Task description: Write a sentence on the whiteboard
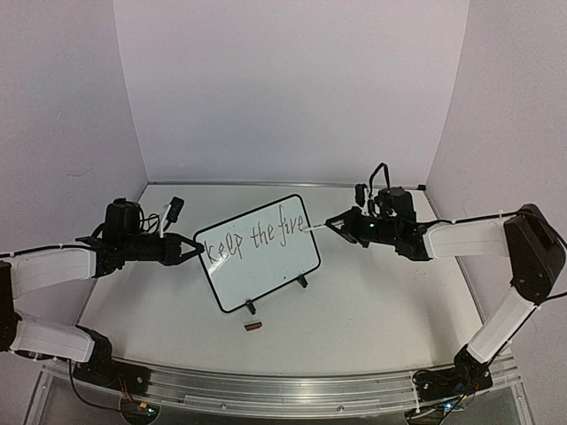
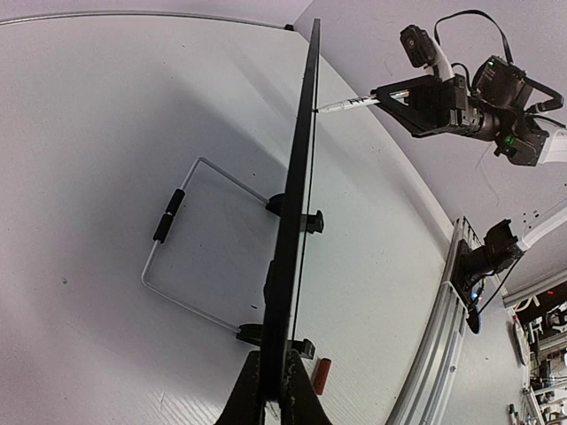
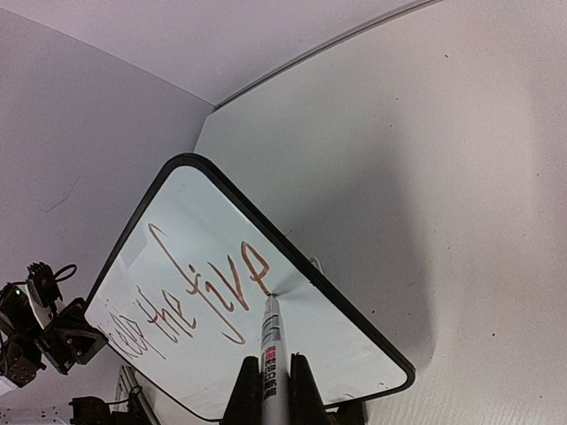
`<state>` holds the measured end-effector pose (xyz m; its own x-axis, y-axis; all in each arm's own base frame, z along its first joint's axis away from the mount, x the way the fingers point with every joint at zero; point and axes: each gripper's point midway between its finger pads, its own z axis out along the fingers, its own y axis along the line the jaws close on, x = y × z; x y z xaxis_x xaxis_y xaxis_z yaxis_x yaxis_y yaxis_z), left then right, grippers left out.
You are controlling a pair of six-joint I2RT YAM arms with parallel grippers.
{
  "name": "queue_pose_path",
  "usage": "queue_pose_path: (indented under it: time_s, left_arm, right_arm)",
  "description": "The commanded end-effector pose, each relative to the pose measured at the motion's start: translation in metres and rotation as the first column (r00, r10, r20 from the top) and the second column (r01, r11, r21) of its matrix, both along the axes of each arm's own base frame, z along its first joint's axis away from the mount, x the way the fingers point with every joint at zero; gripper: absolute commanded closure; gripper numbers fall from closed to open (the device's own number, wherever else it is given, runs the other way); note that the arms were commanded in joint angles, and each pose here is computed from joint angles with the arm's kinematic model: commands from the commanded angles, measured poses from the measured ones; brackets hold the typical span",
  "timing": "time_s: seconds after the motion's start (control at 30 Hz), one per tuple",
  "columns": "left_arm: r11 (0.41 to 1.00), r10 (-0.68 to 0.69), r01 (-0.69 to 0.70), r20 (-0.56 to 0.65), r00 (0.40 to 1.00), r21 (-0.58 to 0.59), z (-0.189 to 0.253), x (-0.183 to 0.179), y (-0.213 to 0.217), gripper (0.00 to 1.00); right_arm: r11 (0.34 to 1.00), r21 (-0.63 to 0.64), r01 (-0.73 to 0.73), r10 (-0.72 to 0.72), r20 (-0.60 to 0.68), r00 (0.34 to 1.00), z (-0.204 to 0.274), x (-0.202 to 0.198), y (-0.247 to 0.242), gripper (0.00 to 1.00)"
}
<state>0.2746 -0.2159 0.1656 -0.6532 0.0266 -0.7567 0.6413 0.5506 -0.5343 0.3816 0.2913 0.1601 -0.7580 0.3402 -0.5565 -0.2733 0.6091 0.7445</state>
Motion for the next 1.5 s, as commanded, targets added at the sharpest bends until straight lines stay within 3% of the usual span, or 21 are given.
queue_pose_path:
  time_s: [0.0,0.4,0.73,1.03,1.3,1.47]
  left_arm:
    - [0.998,0.044,-0.048,0.087,0.995,0.044,0.011,0.016,0.007,1.00]
    - [0.998,0.041,-0.044,0.087,0.995,0.039,0.013,0.016,0.006,1.00]
    - [0.999,0.036,-0.039,0.083,0.996,0.032,0.014,0.016,0.005,1.00]
    - [0.999,0.036,-0.039,0.079,0.996,0.030,0.014,0.015,0.005,1.00]
    - [0.999,0.033,-0.035,0.079,0.996,0.030,0.013,0.014,0.005,1.00]
    - [0.999,0.035,-0.038,0.083,0.996,0.030,0.014,0.014,0.005,1.00]
  right_arm:
    - [0.997,-0.039,0.067,-0.064,0.057,0.996,0.019,0.007,-0.013,1.00]
    - [0.998,0.000,0.060,-0.058,0.227,0.972,0.093,-0.014,-0.028,1.00]
    - [1.000,0.022,-0.008,0.001,0.279,0.960,0.127,-0.042,-0.024,1.00]
    - [0.980,-0.057,-0.193,0.201,0.306,0.931,0.112,-0.086,0.065,1.00]
    - [0.920,-0.040,-0.391,0.387,0.265,0.883,0.072,-0.117,0.149,1.00]
    - [0.893,-0.019,-0.450,0.443,0.221,0.869,0.049,-0.121,0.176,1.00]
